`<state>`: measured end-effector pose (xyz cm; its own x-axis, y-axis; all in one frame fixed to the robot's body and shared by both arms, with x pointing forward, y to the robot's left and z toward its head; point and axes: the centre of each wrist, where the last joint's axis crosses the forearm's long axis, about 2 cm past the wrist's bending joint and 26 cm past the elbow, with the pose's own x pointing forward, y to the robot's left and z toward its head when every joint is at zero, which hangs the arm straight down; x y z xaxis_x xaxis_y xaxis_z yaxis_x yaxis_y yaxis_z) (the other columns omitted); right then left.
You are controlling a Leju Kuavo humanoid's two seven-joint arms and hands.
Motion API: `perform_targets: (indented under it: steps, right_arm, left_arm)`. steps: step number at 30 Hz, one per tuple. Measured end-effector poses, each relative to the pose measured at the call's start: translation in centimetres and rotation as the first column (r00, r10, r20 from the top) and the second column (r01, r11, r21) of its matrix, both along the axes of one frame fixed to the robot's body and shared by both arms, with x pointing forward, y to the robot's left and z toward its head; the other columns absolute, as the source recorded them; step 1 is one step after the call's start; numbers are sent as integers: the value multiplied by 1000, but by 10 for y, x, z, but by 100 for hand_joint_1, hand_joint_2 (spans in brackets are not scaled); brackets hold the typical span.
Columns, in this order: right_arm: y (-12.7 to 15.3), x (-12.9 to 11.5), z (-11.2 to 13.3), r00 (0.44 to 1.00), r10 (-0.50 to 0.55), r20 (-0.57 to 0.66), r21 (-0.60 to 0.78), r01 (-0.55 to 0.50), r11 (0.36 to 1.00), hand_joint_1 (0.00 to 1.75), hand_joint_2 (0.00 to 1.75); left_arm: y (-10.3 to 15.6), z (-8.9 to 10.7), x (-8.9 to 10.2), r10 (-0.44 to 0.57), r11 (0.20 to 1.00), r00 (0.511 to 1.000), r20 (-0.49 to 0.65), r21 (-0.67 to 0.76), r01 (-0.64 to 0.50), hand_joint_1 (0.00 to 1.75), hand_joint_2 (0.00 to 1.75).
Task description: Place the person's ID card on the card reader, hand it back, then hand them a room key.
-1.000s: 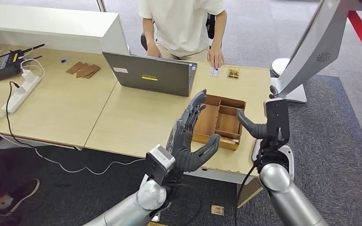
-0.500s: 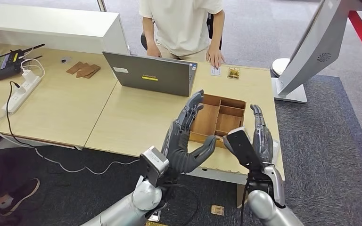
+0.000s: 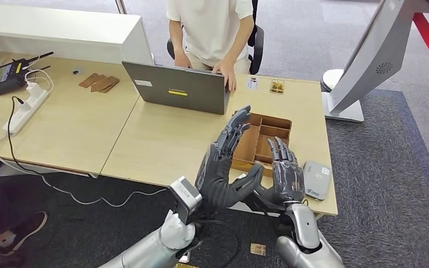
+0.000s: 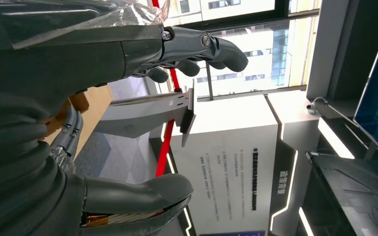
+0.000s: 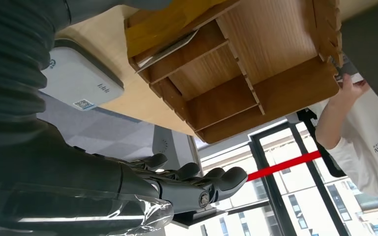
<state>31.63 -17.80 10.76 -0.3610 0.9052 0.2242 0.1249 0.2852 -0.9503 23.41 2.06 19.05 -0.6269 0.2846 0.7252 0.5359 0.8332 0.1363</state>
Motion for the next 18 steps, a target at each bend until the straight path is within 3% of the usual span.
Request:
perform_targets:
  steps: [18]
  right_arm:
    - [8, -3, -13, 999, 27, -47, -103, -32, 994, 0, 175]
  left_arm:
    - [-4, 2, -1, 12, 1000, 1000, 0, -7, -12, 0, 175]
